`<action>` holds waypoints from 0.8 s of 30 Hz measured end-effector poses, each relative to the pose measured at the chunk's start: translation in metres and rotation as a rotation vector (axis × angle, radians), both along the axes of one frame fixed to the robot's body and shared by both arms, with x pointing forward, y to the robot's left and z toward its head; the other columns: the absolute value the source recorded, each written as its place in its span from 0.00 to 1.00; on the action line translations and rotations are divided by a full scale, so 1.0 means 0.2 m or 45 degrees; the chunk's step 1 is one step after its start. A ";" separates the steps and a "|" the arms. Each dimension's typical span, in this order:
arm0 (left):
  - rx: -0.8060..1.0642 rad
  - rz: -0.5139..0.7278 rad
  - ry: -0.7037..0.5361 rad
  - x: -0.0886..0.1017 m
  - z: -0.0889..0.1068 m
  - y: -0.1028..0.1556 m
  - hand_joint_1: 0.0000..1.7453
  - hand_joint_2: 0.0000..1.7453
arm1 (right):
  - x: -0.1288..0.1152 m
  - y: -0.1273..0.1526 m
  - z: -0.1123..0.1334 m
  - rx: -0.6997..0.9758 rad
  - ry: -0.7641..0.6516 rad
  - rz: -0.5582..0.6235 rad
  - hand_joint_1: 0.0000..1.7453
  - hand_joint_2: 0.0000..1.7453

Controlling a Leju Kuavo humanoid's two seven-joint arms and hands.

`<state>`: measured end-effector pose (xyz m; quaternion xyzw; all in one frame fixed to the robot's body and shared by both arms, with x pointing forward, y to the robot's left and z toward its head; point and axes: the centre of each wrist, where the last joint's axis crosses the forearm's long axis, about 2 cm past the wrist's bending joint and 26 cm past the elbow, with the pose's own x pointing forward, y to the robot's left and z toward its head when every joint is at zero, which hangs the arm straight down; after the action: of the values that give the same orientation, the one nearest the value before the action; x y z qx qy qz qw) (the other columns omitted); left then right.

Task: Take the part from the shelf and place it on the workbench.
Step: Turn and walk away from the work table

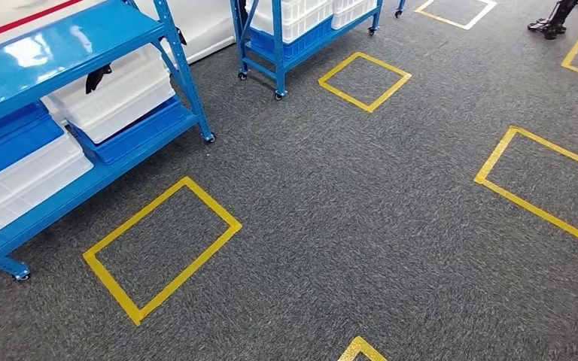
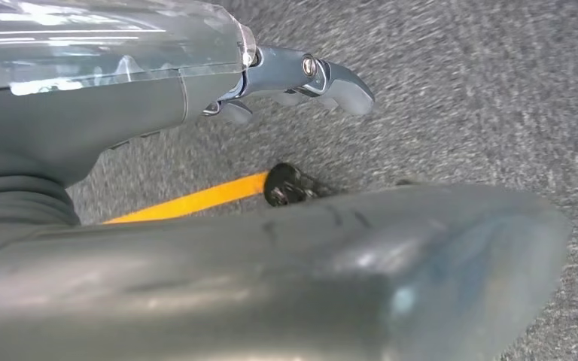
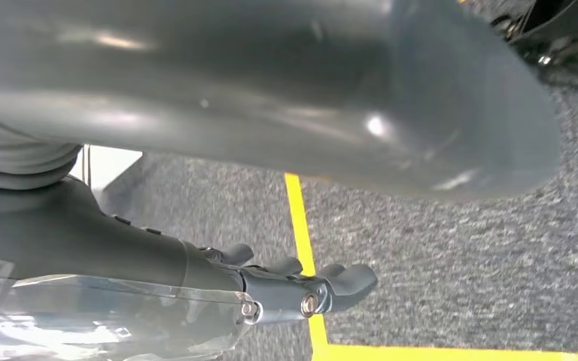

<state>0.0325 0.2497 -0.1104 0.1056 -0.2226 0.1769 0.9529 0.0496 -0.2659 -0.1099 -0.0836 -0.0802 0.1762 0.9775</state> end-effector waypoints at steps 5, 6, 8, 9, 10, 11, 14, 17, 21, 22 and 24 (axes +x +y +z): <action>0.006 -0.008 0.001 0.00 0.00 0.00 0.00 0.00 | -0.01 0.00 0.00 -0.007 0.005 -0.003 0.00 0.00; 0.008 -0.008 0.002 0.00 0.00 0.00 0.00 0.00 | -0.01 0.00 0.00 -0.009 0.003 -0.002 0.00 0.00; 0.012 -0.007 -0.001 0.01 0.00 0.00 0.00 0.00 | -0.01 0.00 0.00 -0.009 0.001 -0.003 0.00 0.00; 0.014 -0.006 -0.002 0.01 0.00 0.00 0.00 0.00 | -0.01 0.00 0.00 -0.009 0.001 -0.003 0.00 0.00; 0.017 -0.004 -0.001 0.01 0.00 0.00 0.00 0.00 | -0.01 0.00 0.00 -0.008 -0.001 -0.003 0.00 0.00; 0.019 -0.003 0.001 0.01 0.00 0.00 0.00 0.00 | 0.00 0.00 0.00 -0.007 -0.004 -0.002 0.00 0.00; 0.021 -0.002 0.008 0.00 0.00 0.00 0.00 0.00 | 0.01 0.00 0.00 -0.006 -0.009 -0.001 0.00 0.00; 0.020 -0.001 0.004 0.00 0.00 0.00 0.00 0.00 | 0.00 -0.01 0.00 -0.007 -0.003 -0.001 0.00 0.00; 0.023 0.007 0.012 0.00 0.00 0.00 0.00 0.00 | -0.01 -0.01 0.00 -0.009 0.003 0.008 0.00 0.00; 0.025 0.011 0.014 0.00 0.00 0.00 0.00 0.00 | -0.01 -0.01 0.00 -0.010 0.006 0.012 0.00 0.00; 0.030 0.015 0.016 0.00 0.00 0.00 0.00 0.00 | -0.02 -0.02 0.00 -0.012 0.010 0.014 0.00 0.00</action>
<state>0.0333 0.2494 -0.1101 0.1191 -0.2181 0.1791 0.9519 0.0457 -0.2692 -0.1105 -0.0871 -0.0761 0.1824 0.9764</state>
